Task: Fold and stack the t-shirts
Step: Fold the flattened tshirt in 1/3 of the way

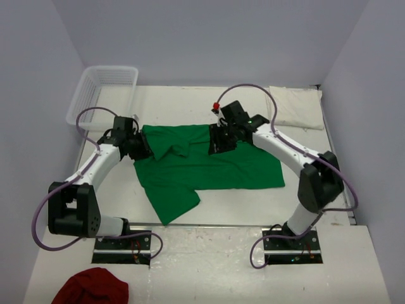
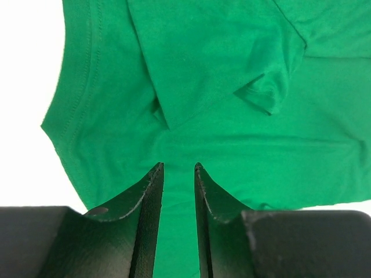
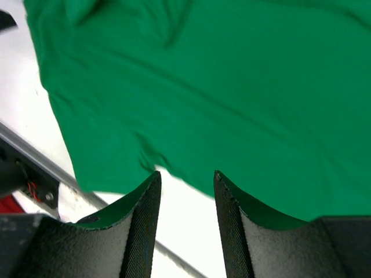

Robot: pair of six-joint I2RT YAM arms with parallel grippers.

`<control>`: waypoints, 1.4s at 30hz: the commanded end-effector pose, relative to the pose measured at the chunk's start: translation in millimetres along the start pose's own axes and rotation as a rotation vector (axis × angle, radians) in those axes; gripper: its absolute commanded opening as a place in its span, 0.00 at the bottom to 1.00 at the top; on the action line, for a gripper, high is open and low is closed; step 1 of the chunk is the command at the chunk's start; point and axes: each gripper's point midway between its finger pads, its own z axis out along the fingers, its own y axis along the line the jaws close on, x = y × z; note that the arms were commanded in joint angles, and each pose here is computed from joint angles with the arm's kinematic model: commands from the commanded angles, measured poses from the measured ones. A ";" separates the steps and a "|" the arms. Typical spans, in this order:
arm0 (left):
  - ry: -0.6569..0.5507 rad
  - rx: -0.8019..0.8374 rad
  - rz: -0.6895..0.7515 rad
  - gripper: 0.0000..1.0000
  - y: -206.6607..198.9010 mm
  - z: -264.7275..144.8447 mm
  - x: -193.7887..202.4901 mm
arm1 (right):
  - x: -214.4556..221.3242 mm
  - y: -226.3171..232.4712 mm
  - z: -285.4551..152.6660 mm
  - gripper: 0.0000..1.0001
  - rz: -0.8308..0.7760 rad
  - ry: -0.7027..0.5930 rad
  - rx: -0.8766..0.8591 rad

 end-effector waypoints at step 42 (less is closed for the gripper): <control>-0.146 0.077 0.151 0.32 -53.5 -31.4 -62.9 | -40.4 59.5 166.7 0.41 -0.038 0.164 -0.029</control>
